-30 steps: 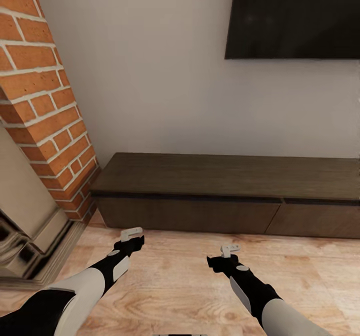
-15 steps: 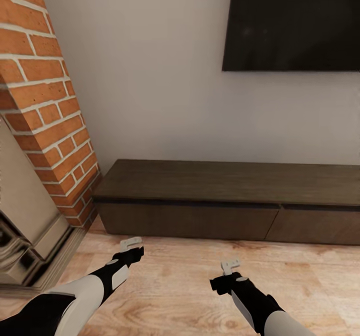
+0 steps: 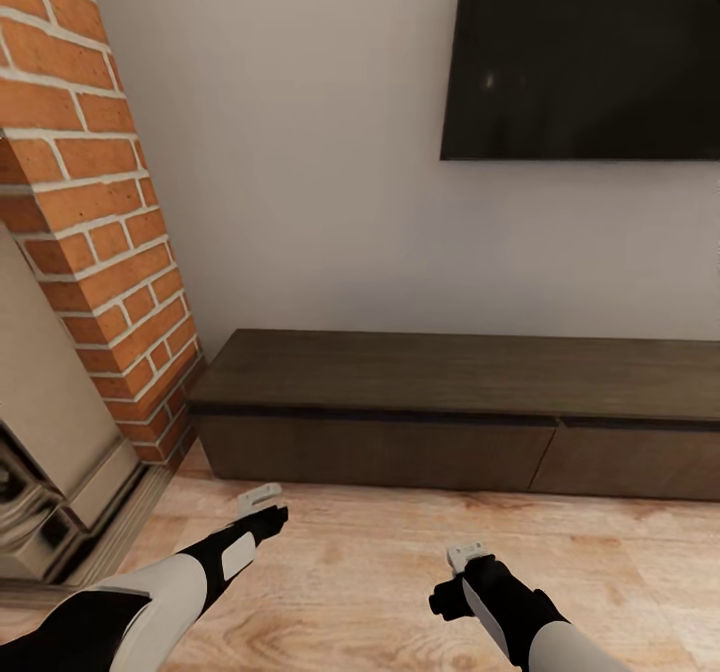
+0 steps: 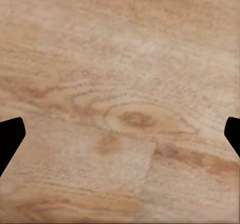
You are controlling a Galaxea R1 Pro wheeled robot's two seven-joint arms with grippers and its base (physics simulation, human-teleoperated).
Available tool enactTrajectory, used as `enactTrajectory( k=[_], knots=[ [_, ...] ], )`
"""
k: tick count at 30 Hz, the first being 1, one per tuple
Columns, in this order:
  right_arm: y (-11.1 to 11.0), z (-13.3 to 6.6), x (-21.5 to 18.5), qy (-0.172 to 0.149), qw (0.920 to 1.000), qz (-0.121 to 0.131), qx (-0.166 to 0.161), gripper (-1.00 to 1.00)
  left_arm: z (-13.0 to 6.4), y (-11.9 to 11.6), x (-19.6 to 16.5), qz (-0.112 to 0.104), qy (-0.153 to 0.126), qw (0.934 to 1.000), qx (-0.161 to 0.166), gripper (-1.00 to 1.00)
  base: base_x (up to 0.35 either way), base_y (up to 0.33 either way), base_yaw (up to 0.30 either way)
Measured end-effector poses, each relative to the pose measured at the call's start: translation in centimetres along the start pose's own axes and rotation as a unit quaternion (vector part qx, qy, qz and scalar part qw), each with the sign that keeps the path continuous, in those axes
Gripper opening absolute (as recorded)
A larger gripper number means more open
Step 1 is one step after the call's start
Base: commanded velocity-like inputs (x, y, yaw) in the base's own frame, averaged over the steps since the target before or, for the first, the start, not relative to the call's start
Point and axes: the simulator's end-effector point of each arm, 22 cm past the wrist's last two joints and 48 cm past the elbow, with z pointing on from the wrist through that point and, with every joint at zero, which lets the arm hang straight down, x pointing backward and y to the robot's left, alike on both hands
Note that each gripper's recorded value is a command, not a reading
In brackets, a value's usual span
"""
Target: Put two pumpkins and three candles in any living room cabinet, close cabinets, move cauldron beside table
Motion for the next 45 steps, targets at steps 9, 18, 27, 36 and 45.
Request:
enactTrajectory(
  k=[9,18,27,36,45],
  knots=[
    [-0.1,-0.9,-0.2,0.003,1.0000,-0.002,0.003,1.00,-0.8,0.7,1.3,0.000,0.013,0.9999,-0.004,1.00,0.000,0.000,0.000],
    [-0.7,-1.9,-0.6,-0.009,0.9999,-0.002,0.010,1.00,-1.8,0.7,1.8,0.001,0.012,0.9999,-0.003,1.00,0.000,0.000,0.000],
    [-2.0,-0.4,4.1,0.035,0.9993,0.002,0.012,1.00,-1.7,2.4,6.3,0.000,0.042,0.9990,-0.017,1.00,0.000,0.000,0.000],
    [-2.1,-1.0,6.0,0.049,0.9988,0.007,0.004,1.00,-2.7,2.0,6.3,0.000,0.045,0.9989,-0.014,1.00,0.000,0.000,0.000],
    [-4.5,-2.2,7.2,0.065,0.9977,0.012,0.017,1.00,-4.4,2.6,10.0,0.004,0.124,0.9920,-0.023,1.00,0.000,0.000,0.000]
  ],
)
